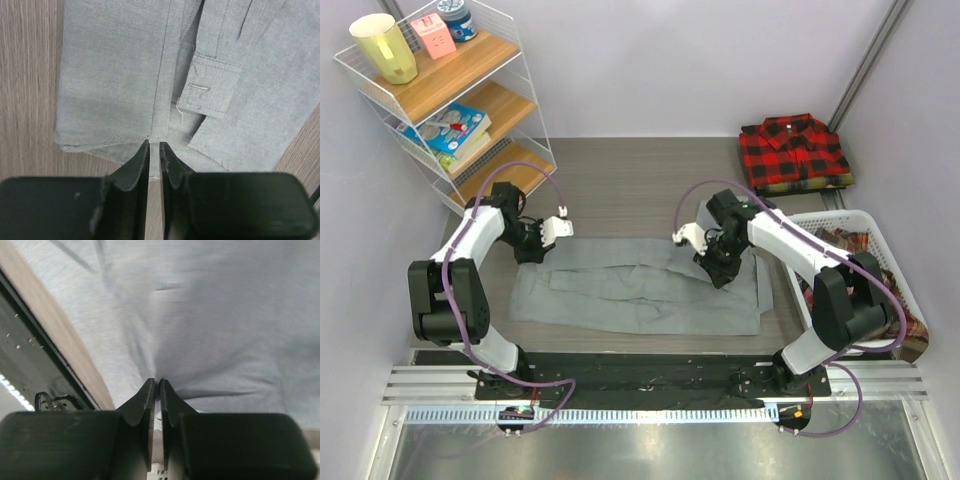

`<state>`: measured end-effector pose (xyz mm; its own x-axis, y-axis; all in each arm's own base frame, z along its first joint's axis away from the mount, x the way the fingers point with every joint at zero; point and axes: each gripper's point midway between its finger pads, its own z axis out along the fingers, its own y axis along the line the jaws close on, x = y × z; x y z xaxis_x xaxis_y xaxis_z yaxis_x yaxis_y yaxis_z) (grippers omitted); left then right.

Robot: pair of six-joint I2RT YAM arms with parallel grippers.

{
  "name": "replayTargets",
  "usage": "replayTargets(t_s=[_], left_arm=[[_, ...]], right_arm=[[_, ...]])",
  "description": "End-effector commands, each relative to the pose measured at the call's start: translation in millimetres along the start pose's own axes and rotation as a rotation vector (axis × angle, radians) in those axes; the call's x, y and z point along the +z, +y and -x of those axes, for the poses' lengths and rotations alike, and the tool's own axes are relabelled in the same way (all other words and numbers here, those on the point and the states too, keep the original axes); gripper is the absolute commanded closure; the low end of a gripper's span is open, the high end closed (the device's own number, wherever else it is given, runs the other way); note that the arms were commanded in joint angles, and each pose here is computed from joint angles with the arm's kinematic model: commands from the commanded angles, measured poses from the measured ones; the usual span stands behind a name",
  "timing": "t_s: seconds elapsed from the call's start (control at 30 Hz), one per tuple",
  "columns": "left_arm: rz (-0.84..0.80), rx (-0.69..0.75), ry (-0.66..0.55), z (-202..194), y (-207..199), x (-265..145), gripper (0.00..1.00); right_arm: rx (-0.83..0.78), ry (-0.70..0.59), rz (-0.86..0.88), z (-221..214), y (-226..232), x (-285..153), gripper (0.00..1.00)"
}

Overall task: Fold and stack the long sleeve shirts
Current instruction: Fold the shirt

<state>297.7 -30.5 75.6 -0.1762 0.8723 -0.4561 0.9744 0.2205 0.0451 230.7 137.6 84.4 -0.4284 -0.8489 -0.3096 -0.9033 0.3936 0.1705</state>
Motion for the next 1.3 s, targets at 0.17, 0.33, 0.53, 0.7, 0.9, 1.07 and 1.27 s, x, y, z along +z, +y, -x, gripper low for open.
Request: replayTargets(t_s=[0.17, 0.33, 0.53, 0.7, 0.9, 1.07, 1.27], left_arm=[[0.050, -0.147, -0.046, 14, 19, 2, 0.76], [0.048, -0.251, -0.053, 18, 22, 13, 0.72], [0.036, -0.277, -0.050, 25, 15, 37, 0.72], [0.024, -0.313, -0.026, 17, 12, 46, 0.72], [0.022, -0.323, -0.016, 16, 11, 48, 0.71], [0.026, -0.336, 0.018, 9, 11, 51, 0.71], [0.020, -0.365, 0.043, 4, 7, 52, 0.70]], right_arm=[[-0.024, 0.051, 0.029, 3, 3, 0, 0.55], [0.038, -0.035, 0.030, 36, -12, -10, 0.50], [0.127, -0.086, 0.043, 57, -13, 17, 0.51], [0.142, -0.039, 0.057, 54, -7, 56, 0.54], [0.159, 0.003, 0.101, 48, 14, 89, 0.55], [0.154, -0.067, 0.072, 72, 7, 63, 0.52], [0.401, -0.288, -0.068, 75, -69, -34, 0.30]])
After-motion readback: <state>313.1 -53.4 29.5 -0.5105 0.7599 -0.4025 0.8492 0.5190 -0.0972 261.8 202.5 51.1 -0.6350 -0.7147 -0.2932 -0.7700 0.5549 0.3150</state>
